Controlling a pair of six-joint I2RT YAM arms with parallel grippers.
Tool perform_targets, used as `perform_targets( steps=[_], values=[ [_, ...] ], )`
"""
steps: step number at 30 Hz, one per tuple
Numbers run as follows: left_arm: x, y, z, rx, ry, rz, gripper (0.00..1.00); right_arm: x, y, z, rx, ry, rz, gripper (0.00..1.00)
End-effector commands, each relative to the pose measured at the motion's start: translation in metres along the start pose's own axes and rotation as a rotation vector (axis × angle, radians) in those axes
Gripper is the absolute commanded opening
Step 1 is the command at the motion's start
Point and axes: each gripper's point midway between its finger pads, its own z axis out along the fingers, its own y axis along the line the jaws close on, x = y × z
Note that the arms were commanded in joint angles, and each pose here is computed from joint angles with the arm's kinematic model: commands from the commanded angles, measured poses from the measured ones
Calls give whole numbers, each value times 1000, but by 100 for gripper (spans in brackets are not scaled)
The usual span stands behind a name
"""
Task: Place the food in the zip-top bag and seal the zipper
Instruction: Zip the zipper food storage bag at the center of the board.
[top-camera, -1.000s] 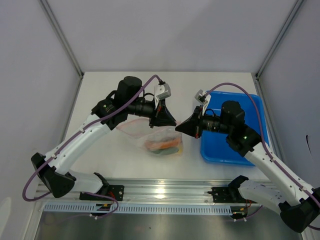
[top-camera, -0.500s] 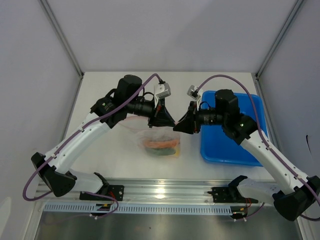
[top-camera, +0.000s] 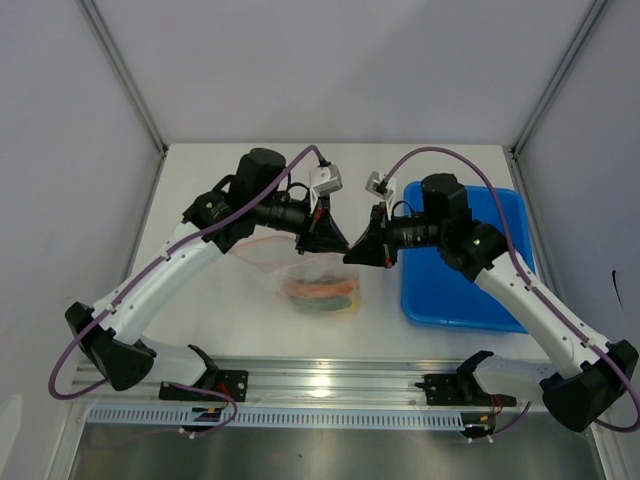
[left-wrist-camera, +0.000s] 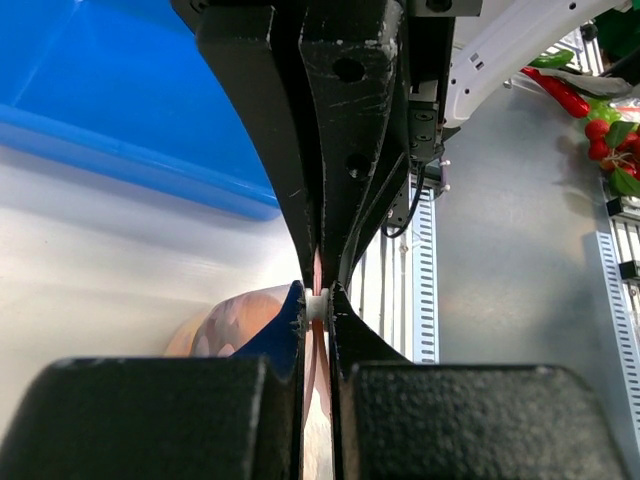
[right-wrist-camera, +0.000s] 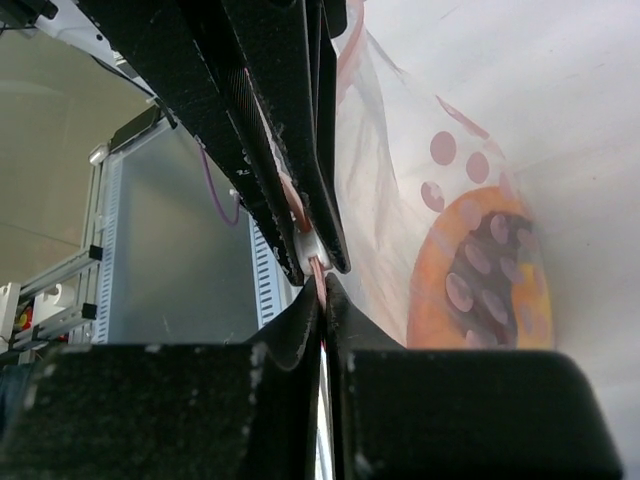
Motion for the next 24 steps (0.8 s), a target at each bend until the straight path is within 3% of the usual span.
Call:
perform_targets(
  steps=[1,5,8,24],
  values=[
    [-14,-1,-5,-19,-22,37,1,-23,16,-2,-32,-54,-83,0],
    [-14,17,-11,-147,-25,28,1,-40,-6,-18,183,-198,-82,0],
    [-13,31,-16,-248,-35,28,0,-46,-12,-27,213,-282,-64,0],
    [2,23,-40,-334,-31,48,0,-43,-40,-50,391,-308,2,0]
  ],
)
